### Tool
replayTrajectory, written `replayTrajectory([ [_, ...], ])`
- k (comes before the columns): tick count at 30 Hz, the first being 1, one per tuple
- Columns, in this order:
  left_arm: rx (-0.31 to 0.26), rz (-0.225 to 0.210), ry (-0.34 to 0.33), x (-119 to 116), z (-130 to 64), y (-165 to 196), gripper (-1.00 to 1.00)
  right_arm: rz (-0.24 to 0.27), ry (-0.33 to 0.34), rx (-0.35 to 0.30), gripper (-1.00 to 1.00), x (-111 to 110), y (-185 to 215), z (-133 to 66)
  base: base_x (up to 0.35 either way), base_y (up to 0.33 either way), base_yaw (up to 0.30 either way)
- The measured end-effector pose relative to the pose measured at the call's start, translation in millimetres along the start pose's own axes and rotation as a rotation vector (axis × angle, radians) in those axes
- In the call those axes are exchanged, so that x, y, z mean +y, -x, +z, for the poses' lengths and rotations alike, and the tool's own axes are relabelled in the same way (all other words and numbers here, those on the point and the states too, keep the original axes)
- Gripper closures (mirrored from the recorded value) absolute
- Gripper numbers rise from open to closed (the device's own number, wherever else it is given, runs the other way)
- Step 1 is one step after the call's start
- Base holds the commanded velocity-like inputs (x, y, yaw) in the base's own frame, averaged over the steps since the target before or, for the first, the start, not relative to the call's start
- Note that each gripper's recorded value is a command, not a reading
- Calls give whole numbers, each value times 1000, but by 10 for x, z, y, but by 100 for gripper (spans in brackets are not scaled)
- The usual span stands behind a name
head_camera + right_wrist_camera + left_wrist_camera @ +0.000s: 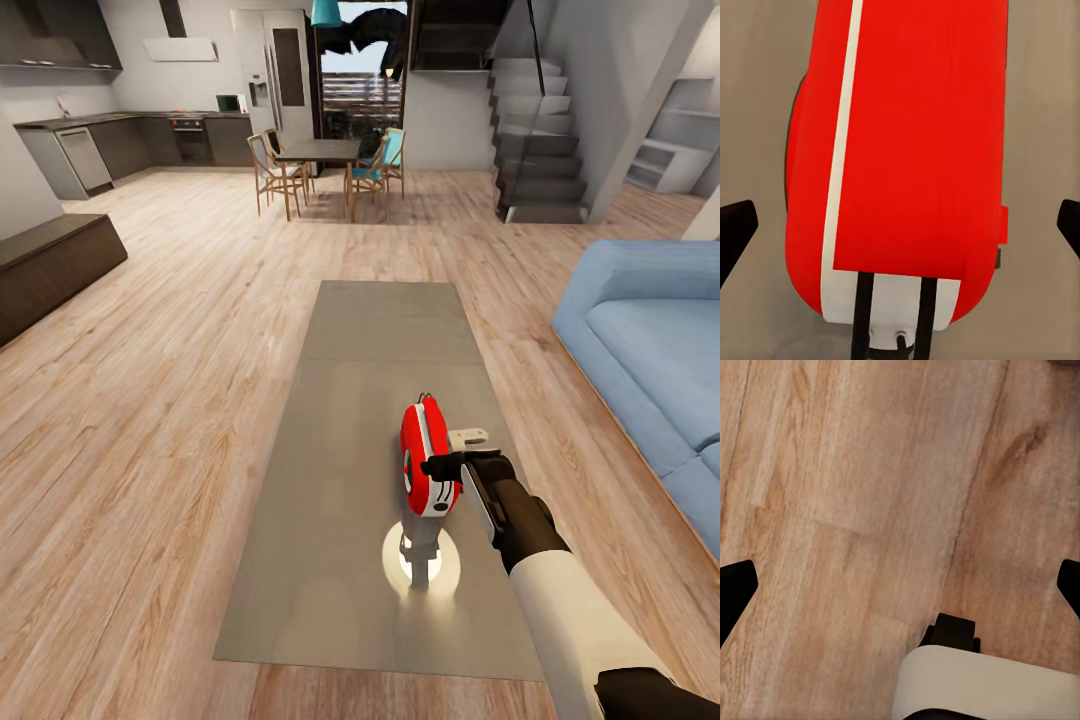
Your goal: Turn on the radio receiver that's on the table in the living room.
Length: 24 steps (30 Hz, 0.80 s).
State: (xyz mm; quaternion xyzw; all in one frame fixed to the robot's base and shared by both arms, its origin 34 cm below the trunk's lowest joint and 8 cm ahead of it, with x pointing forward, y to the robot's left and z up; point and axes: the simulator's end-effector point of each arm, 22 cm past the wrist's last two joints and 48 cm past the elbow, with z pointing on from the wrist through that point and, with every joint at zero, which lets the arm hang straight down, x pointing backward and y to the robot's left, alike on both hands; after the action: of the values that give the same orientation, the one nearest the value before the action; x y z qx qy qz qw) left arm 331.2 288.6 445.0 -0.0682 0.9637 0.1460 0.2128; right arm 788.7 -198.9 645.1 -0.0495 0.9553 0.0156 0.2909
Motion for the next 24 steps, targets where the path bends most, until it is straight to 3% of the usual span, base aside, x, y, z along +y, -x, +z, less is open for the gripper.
replayTrajectory([
  [7,0,0,0,0,0,0,-100,0,0,-4,-100,0,9,0,0,0,0],
  [12,0,0,0,1,0,0,-100,-2,0,-58,-100,-2,127,-3,0,0,0],
  [13,0,0,0,1,0,0,-100,-2,0,-63,100,-2,138,-3,0,0,0],
  [24,-1,0,0,0,0,3,-100,-1,0,-83,100,-4,177,-3,0,0,0],
])
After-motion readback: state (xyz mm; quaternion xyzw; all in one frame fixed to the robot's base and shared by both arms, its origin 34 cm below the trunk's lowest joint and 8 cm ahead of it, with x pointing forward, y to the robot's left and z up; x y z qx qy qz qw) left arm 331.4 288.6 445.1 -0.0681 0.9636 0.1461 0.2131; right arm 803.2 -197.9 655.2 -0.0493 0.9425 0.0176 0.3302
